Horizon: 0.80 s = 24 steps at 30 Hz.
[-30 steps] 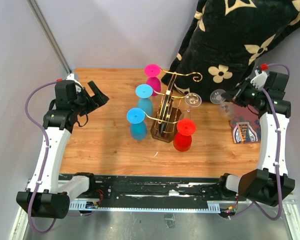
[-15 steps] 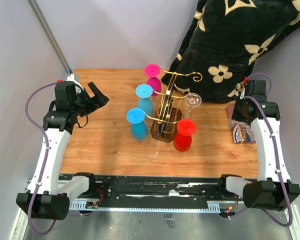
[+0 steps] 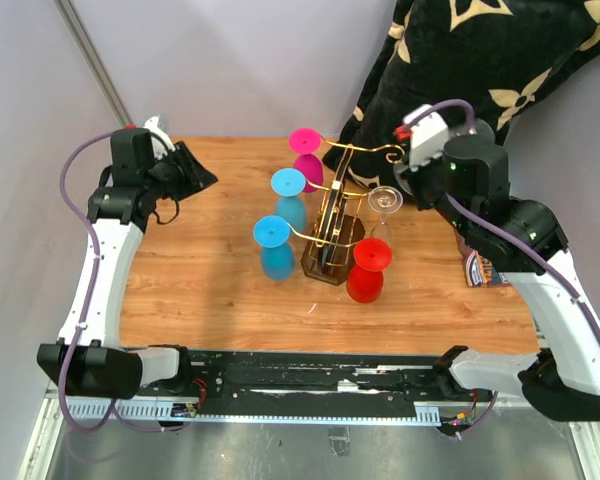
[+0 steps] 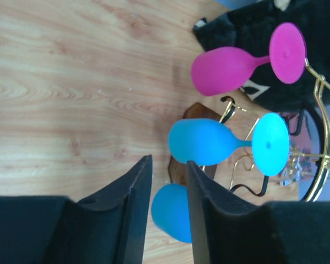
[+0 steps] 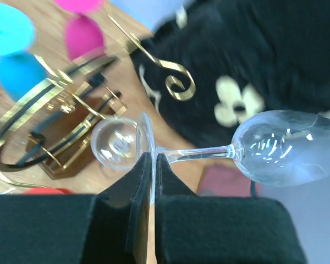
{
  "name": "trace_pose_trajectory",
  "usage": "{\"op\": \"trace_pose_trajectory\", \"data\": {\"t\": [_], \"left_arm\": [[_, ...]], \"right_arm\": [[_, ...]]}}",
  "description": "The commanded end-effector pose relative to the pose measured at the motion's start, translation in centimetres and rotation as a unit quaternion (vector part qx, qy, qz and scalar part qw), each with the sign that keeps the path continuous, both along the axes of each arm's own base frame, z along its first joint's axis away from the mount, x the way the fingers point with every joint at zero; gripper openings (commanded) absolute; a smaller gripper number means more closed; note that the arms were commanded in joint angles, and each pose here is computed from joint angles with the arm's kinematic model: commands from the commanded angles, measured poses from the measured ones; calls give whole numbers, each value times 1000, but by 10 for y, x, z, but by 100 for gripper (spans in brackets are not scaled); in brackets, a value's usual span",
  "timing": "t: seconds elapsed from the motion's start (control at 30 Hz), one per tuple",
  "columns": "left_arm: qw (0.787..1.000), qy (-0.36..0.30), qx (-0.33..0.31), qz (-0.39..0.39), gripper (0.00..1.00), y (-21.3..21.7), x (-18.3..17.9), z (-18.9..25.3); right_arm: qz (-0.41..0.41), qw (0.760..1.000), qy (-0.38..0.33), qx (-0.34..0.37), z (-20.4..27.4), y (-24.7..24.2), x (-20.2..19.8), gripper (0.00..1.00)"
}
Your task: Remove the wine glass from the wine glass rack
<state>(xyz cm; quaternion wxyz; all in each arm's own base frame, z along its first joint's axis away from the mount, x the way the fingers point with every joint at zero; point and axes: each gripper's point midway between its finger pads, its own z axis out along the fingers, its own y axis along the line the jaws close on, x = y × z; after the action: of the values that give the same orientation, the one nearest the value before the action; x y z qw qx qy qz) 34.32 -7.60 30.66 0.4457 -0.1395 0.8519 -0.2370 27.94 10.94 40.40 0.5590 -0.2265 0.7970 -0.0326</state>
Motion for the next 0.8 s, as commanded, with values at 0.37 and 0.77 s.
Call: {"op": "trace_pose_trajectory", "data": {"t": [0.37, 0.77], "left_arm": [[968, -52, -116, -216, 100, -72, 12, 82], [942, -34, -212, -258, 100, -93, 5, 96]], "right_arm": [[493, 861, -76, -97, 25, 200, -43, 1], [598, 793, -68, -96, 21, 256, -62, 1]]}}
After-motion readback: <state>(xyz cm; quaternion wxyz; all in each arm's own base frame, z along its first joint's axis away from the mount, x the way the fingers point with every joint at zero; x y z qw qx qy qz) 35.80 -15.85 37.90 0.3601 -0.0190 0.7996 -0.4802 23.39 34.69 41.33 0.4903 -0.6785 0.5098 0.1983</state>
